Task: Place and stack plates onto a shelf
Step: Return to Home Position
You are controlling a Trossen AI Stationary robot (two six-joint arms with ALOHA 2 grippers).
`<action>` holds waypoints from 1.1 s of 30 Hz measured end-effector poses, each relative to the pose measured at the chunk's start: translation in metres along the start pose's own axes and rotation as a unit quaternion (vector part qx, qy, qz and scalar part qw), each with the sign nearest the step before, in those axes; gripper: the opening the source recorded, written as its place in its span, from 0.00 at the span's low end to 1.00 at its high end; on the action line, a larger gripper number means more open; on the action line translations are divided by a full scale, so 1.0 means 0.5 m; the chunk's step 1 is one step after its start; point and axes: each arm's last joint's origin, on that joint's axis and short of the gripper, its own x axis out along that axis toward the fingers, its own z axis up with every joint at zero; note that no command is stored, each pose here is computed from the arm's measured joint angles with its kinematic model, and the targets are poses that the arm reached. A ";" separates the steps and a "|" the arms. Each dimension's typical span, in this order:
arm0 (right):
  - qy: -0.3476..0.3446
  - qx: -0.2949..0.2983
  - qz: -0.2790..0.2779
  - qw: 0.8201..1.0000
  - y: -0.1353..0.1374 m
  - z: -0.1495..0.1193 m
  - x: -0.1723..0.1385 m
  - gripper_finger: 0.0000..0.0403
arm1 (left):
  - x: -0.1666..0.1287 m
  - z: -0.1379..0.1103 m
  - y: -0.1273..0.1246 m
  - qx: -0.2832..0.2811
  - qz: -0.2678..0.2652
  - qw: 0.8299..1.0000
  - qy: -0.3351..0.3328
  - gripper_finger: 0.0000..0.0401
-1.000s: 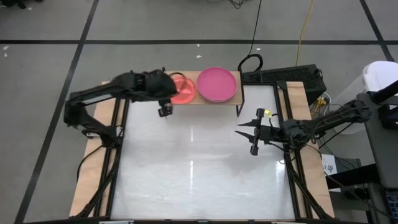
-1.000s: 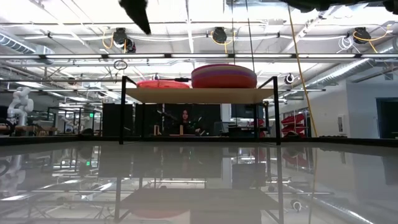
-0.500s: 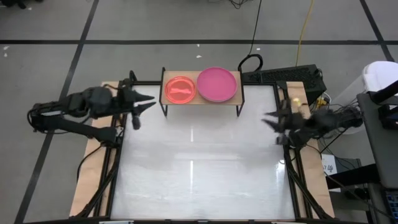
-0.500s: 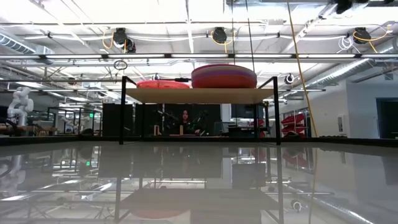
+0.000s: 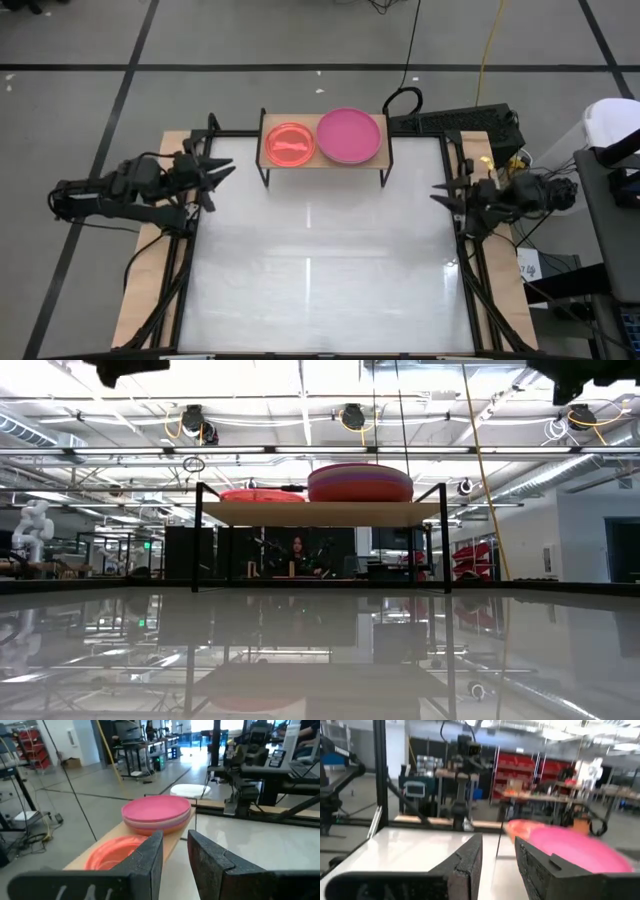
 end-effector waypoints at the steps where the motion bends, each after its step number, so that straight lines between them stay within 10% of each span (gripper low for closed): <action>1: 0.010 0.005 0.001 1.000 0.001 -0.004 0.001 0.24 | 0.000 -0.008 -0.001 -0.005 -0.001 1.000 -0.002 0.24; 17: -0.033 0.009 -0.006 0.999 0.053 -0.171 0.065 0.24 | 0.016 -0.233 -0.024 -0.048 -0.050 0.993 -0.094 0.24; 33: -0.072 0.015 -0.015 0.997 0.051 -0.162 0.064 0.24 | 0.023 -0.312 -0.034 -0.069 -0.088 0.990 -0.085 0.01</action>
